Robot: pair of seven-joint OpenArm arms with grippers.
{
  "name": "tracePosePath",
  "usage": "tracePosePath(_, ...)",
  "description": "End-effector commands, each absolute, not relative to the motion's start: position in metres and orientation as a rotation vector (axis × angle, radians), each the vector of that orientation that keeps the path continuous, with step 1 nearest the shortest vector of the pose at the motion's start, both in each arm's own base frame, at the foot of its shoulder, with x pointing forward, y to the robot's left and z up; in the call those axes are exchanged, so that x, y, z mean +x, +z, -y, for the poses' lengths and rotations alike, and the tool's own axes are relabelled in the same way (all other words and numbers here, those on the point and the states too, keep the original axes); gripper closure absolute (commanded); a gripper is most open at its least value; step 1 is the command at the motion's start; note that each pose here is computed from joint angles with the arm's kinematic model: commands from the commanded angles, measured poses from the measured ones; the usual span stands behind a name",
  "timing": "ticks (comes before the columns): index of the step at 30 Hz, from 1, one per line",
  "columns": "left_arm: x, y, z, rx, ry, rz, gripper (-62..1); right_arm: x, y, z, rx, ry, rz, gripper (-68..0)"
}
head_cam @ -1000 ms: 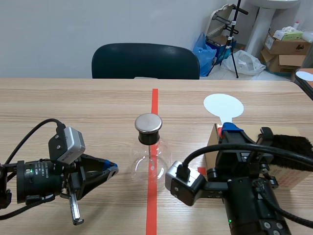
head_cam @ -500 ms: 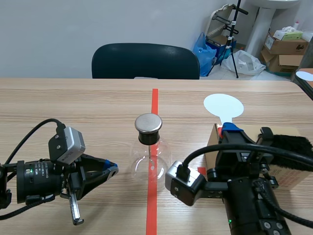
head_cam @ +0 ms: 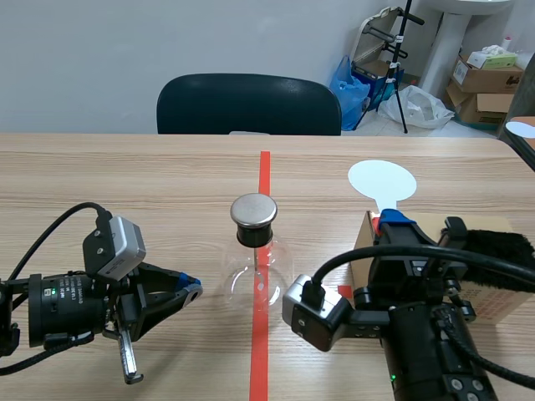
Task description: Do the electroscope experiment
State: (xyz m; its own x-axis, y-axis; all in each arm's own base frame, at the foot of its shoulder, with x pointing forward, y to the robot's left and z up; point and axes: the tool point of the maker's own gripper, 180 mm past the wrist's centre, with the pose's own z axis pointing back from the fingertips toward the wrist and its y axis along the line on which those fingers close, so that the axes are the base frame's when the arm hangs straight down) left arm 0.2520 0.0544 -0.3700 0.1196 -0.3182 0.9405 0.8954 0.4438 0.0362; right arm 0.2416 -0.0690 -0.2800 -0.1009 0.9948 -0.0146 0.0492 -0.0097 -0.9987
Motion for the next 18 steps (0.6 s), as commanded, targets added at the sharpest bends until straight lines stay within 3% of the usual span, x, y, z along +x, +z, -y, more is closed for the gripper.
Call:
tracePosePath(1,0.258,-0.358,-0.051,-0.667,-0.977,1.154,-3.0,0.245,-0.274,0.068,-1.217,1.278,1.349,-1.0)
tracePosePath(18,0.258,-0.358,-0.051,-0.666,-0.977,1.153,-3.0,0.224,-0.276,0.003,-1.003,1.566,1.616,-1.0)
